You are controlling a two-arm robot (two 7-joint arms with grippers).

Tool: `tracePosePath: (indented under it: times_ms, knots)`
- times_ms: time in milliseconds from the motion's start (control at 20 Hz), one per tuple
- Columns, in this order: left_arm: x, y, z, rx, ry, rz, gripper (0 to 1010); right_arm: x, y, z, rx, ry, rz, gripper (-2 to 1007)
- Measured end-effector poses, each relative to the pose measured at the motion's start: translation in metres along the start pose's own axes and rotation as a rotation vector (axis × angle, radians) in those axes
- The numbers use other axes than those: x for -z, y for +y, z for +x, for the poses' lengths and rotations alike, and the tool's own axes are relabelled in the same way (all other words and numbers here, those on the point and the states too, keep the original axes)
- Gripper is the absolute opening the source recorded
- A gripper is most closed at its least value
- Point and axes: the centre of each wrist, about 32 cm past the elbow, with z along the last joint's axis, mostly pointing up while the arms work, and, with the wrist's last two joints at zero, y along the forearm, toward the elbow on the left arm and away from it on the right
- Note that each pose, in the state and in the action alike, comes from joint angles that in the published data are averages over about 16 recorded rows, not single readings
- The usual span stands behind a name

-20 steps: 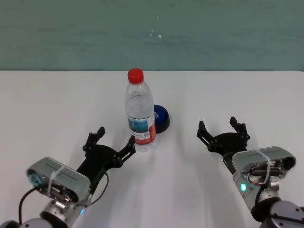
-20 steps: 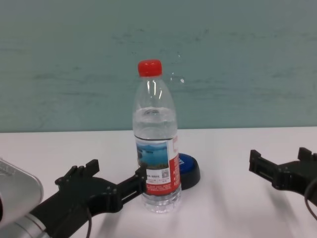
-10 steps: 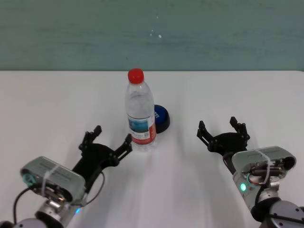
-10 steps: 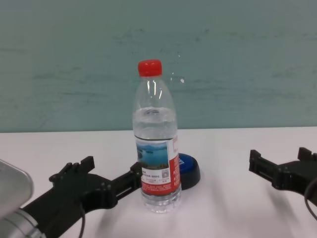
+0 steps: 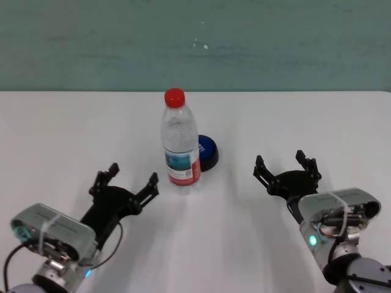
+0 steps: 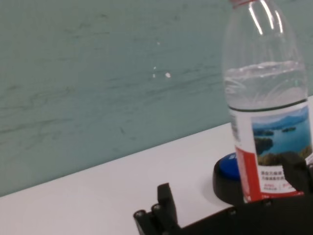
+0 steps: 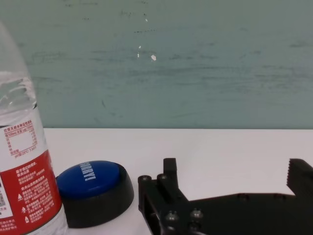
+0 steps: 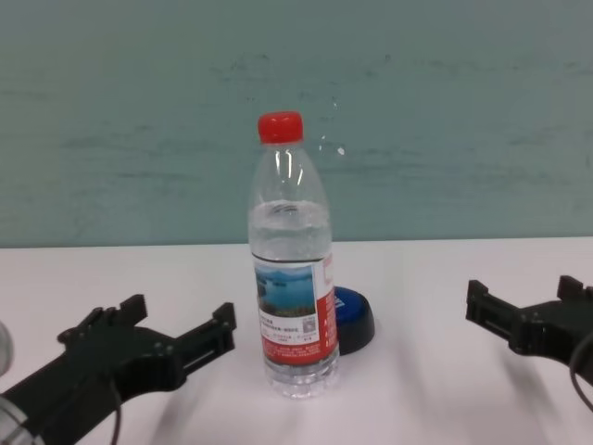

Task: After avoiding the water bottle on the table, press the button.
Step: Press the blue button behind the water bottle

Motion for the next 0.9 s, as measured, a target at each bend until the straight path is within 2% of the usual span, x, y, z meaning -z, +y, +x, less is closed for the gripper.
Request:
tracePosePath:
  times_ms: [450, 900]
  knots:
    - [-0.0003, 0.005, 0.011, -0.027, 0.006, 0.001, 1010, 0.0, 0.0, 0.0, 0.0, 0.0, 0.0, 1004]
    - [0.001, 0.002, 0.0192, -0.053, 0.0, -0.002, 1010, 0.0, 0.0, 0.0, 0.0, 0.0, 0.0, 1004]
